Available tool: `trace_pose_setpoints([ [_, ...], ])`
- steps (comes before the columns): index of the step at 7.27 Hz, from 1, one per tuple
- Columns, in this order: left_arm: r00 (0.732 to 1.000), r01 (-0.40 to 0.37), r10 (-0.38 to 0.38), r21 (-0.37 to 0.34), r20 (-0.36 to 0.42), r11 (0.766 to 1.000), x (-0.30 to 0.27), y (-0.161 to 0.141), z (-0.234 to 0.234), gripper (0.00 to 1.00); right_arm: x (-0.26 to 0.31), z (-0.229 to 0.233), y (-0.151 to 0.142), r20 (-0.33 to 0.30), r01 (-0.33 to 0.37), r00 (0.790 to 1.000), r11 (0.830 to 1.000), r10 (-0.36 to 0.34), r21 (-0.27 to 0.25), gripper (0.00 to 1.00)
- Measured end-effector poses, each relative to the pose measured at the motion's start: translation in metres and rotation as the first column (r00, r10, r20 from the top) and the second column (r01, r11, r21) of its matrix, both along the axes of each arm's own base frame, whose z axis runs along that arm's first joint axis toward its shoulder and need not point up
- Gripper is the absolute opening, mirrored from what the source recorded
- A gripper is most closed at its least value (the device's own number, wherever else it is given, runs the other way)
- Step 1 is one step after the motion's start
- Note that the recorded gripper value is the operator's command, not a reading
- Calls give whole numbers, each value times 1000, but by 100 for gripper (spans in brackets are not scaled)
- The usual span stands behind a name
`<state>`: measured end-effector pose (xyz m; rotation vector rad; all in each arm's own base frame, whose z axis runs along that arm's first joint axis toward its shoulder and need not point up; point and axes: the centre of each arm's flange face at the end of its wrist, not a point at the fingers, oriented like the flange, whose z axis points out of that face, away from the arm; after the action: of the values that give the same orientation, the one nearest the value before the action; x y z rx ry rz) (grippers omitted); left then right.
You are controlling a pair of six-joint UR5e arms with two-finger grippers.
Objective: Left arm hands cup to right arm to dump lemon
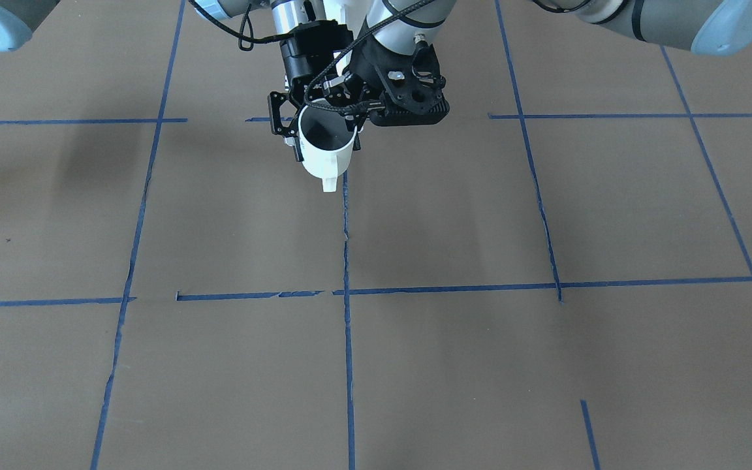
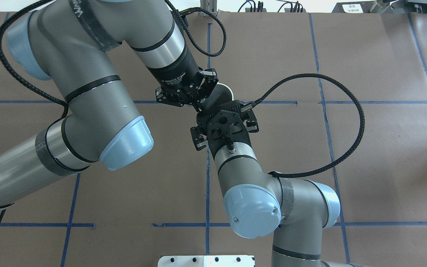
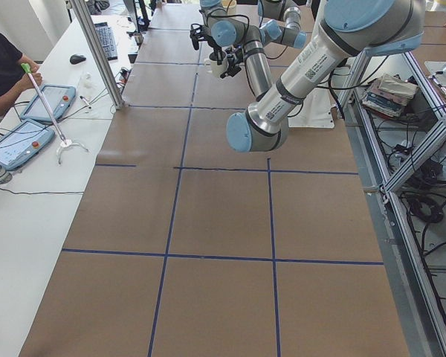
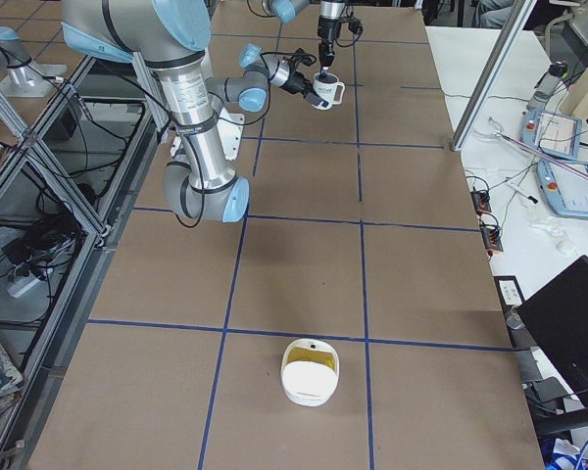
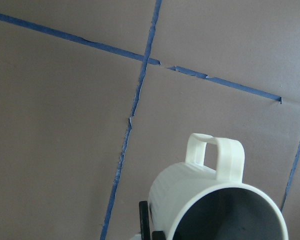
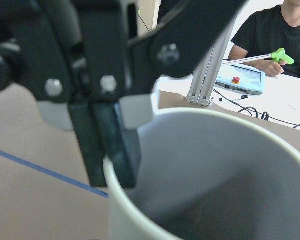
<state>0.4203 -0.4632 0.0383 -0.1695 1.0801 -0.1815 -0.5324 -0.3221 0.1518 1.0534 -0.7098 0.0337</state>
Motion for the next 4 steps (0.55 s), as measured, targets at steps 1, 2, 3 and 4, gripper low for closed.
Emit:
trace_pose_setpoints([
  [1, 1000, 1, -1, 2, -2, 1000, -2, 1, -1, 0, -7, 10, 0, -17, -1, 1000, 1000, 1, 5, 100],
  [2, 1000, 4, -4, 1, -2, 1000, -6, 2, -2, 0, -11, 17, -1, -31, -3, 1000, 1000, 3, 6, 100],
  [3, 1000, 10, -10, -1, 1, 1000, -15, 5, -3, 0, -13, 21, -1, -37, -3, 999, 1000, 3, 6, 100],
  [4, 1000, 27, -27, 3, -4, 1000, -33, 8, -1, 0, -14, 22, -1, -38, -2, 999, 1000, 2, 6, 100],
])
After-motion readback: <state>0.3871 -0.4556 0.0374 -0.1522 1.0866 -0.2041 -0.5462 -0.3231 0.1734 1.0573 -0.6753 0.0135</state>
